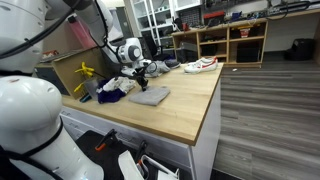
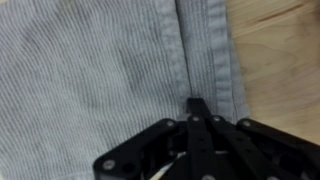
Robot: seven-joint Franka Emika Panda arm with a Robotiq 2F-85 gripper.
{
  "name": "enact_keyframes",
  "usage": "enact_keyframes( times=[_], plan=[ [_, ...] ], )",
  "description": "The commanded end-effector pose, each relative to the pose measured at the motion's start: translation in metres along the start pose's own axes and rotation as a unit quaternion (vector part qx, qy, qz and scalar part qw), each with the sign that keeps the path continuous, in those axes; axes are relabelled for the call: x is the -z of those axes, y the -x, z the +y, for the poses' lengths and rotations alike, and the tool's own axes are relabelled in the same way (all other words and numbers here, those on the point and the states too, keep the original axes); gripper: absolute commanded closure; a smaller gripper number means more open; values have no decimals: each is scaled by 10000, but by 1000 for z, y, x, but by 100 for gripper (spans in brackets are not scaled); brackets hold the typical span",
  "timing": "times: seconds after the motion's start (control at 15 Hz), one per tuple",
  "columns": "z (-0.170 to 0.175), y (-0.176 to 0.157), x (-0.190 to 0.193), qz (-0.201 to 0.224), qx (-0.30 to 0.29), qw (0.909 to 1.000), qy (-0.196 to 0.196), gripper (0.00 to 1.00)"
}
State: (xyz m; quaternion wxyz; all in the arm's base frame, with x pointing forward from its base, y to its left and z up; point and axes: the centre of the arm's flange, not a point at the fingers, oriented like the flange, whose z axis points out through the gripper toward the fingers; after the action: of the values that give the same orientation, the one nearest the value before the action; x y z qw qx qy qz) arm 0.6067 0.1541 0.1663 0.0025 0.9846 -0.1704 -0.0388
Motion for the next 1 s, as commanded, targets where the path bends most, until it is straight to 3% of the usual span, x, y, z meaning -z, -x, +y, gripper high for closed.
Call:
enact_keyframes(
  times=[0.0,0.27,0.67,0.93],
  plan=[
    [-16,4,3,-155,27,9998,-150,73],
    [-2,13,36,-238,48,9997,100,45],
    [20,-11,69,-232,-331,9991,140,1],
    [28,-26,64,-210,-580,9981,57,0]
  ],
)
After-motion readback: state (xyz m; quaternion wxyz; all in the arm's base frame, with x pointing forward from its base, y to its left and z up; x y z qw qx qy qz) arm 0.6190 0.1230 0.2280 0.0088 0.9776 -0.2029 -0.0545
